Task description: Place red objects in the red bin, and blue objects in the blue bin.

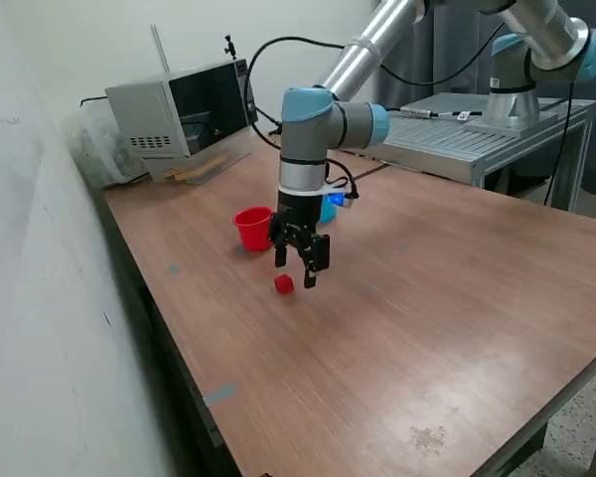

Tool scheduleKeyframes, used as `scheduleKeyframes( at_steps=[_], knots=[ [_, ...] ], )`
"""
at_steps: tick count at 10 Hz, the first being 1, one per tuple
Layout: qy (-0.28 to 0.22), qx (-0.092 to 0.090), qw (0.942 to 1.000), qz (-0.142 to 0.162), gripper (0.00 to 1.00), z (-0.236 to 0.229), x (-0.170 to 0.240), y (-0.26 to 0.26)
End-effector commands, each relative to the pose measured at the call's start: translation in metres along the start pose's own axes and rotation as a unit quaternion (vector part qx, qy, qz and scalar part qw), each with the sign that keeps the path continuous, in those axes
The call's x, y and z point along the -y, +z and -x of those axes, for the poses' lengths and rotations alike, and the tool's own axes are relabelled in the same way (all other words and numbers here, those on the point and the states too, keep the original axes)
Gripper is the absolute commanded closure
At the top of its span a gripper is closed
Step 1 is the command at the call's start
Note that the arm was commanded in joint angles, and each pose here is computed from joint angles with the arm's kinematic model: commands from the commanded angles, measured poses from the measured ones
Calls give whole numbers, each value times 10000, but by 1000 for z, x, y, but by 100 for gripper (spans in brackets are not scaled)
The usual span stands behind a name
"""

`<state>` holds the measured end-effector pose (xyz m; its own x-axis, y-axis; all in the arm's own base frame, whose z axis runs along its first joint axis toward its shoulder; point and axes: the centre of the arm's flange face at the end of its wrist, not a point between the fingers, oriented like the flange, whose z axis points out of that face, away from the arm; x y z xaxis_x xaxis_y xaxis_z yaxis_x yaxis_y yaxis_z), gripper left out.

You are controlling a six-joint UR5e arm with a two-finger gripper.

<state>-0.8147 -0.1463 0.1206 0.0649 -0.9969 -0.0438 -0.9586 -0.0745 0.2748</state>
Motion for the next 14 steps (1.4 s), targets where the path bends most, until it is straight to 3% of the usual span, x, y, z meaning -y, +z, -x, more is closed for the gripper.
scheduleKeyframes(
  at_steps=[1,7,8,14],
  knots=[
    [99,4,9999,113,0,16,-3,11],
    [250,39,9997,23,0,48,1,32],
    [235,-33,9997,6,100,45,3,34],
    [166,-103,9998,-26,100,41,6,36]
  ],
)
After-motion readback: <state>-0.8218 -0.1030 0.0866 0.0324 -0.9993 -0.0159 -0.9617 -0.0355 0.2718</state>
